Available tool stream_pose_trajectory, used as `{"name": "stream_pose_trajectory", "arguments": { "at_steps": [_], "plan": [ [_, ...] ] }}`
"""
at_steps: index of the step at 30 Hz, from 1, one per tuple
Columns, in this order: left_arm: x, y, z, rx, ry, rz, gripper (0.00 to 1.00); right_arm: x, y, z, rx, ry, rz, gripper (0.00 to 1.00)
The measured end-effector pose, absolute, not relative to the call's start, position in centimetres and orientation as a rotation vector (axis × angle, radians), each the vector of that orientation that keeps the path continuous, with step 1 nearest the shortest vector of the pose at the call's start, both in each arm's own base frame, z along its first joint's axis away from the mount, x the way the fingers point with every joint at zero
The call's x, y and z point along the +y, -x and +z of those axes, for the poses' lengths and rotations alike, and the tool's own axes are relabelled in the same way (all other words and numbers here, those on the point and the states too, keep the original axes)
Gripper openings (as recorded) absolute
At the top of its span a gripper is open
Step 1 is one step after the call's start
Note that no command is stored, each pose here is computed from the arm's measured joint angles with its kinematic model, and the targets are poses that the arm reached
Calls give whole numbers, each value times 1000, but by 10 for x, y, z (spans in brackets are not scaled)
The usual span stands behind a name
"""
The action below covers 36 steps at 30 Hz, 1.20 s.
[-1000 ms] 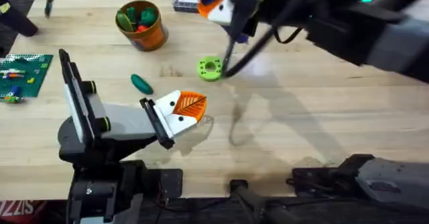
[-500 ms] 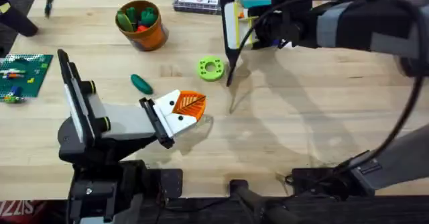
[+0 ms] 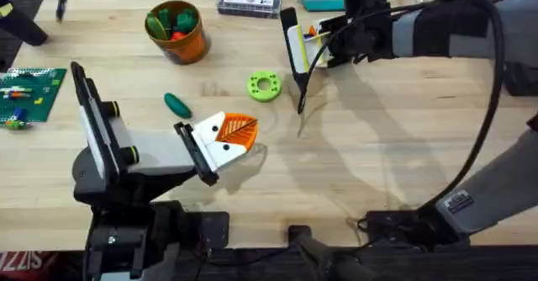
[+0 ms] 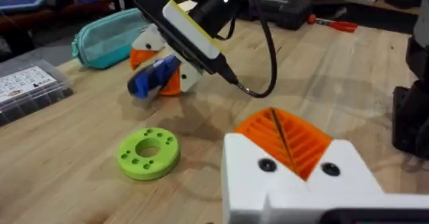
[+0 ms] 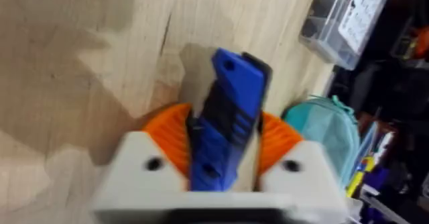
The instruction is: Pick up the gripper from the table and insert it into the empty holder that is missing its gripper. Then pick up a screw, insert it into the mounting hole, and use the screwdriver to tighten it. Finally, clean up the table by picking up the vegetable and placing it into the bucket.
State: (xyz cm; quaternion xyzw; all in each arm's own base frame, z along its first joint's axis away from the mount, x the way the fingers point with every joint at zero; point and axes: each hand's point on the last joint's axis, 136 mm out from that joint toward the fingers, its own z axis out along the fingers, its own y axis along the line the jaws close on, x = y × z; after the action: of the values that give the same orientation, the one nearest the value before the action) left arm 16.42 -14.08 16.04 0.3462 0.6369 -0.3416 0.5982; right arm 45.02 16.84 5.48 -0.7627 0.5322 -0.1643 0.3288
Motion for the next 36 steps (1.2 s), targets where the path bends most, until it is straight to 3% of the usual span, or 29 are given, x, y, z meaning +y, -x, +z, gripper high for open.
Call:
{"name": "stream_pose_trajectory", "arguments": {
  "at_steps": [2, 5, 6, 7, 14, 18, 23, 28, 30, 36],
  "plan": [
    [-141, -164, 160, 1478, -803, -792, 12, 169, -451, 56, 1386, 1998, -433, 453],
    [-141, -164, 160, 1478, -802, -792, 12, 170, -454, 60, 1377, 1992, -442, 861],
    [-141, -164, 160, 1478, -802, -791, 12, 170, -456, 63, 1373, 1985, -447, 962],
    [-141, -165, 160, 1478, -801, -790, 12, 171, -457, 64, 1378, 1977, -446, 984],
    [-141, -165, 160, 1479, -801, -790, 12, 170, -454, 68, 1565, 1819, -348, 994],
    [-141, -165, 160, 1479, -801, -790, 13, 168, -457, 98, 1747, 1535, -267, 993],
    [-140, -165, 160, 1478, -802, -788, 242, 157, -449, 136, 2007, 1069, -100, 994],
    [-140, -165, 160, 1478, -802, -788, 918, 141, -410, 150, 2263, 725, 65, 990],
    [-140, -165, 160, 1479, -800, -789, 980, 134, -389, 158, 2339, 622, 109, 993],
    [-139, -167, 162, 1471, -794, -767, 985, 112, -324, 184, 2487, 426, 174, 993]
  ]
}}
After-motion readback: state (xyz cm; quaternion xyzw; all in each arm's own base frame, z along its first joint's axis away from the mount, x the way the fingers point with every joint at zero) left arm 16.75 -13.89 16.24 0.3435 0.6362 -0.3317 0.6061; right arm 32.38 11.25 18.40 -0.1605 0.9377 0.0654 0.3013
